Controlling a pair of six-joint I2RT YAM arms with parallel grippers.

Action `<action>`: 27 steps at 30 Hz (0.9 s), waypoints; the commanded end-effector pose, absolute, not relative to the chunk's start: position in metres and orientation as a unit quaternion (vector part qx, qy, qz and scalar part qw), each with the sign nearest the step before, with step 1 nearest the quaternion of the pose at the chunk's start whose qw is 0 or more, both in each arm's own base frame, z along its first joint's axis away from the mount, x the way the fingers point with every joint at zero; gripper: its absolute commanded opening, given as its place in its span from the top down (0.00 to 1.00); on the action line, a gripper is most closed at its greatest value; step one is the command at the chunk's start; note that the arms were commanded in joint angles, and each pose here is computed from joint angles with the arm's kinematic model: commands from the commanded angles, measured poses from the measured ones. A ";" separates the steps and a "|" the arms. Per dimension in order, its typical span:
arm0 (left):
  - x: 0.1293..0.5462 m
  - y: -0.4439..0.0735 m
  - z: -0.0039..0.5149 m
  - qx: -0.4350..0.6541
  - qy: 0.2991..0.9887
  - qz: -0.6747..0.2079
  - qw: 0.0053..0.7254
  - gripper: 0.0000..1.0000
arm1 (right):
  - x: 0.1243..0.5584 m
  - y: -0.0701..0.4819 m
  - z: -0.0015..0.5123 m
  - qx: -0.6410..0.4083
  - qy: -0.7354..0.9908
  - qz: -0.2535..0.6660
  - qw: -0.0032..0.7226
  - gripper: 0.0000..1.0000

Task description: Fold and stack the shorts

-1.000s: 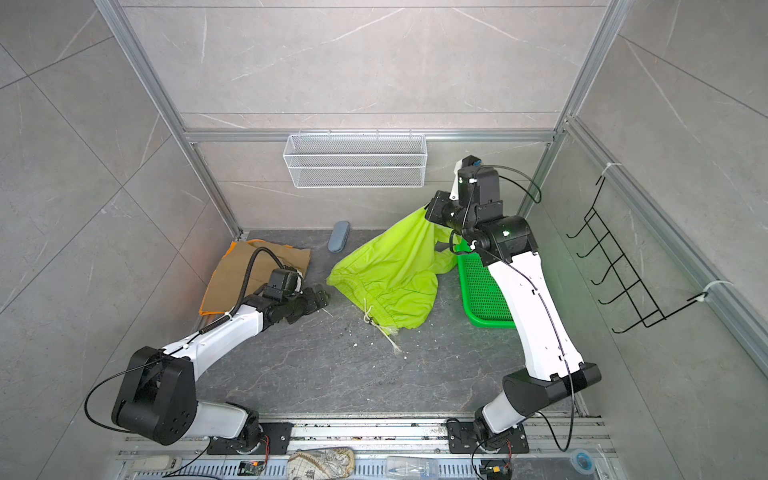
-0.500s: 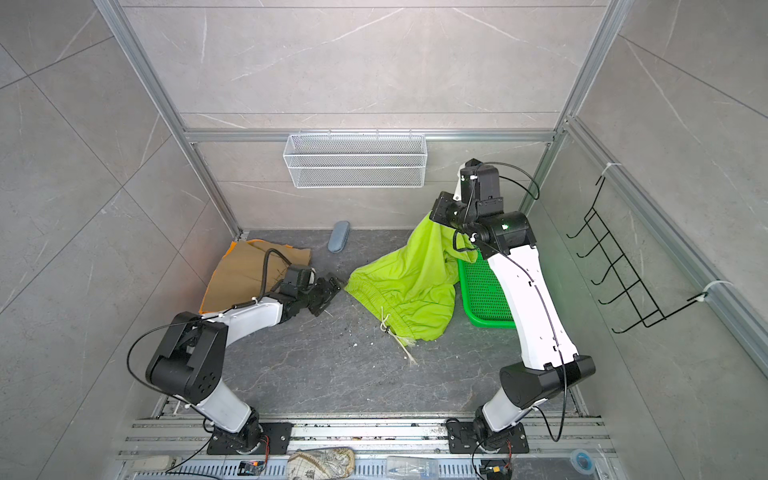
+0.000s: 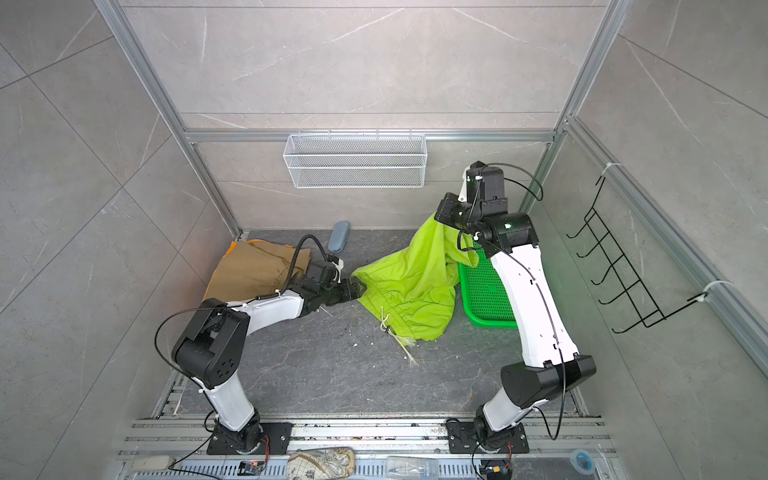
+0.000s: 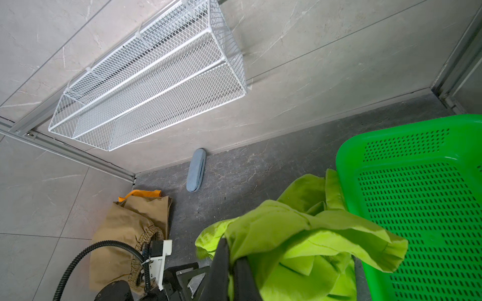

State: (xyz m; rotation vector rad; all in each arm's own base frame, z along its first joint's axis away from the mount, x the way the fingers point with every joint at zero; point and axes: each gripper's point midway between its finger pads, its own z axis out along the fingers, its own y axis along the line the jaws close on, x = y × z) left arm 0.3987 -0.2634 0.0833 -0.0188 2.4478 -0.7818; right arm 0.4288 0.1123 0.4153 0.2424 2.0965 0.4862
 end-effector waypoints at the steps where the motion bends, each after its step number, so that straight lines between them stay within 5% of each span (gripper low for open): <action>1: 0.419 -0.255 0.088 0.028 0.918 -0.234 0.319 0.13 | 0.424 0.116 0.424 0.092 0.845 0.219 0.479 1.00; 12: 0.444 -0.254 0.079 0.039 0.922 -0.187 0.337 0.27 | 0.427 0.110 0.416 0.098 0.846 0.221 0.475 1.00; 21: 0.429 -0.279 0.074 0.090 0.921 -0.239 0.294 0.95 | 0.430 0.105 0.412 0.105 0.847 0.223 0.471 1.00; 27: 0.451 -0.219 0.174 0.085 0.902 -0.165 0.391 1.00 | 0.425 0.087 0.421 0.118 0.841 0.218 0.480 1.00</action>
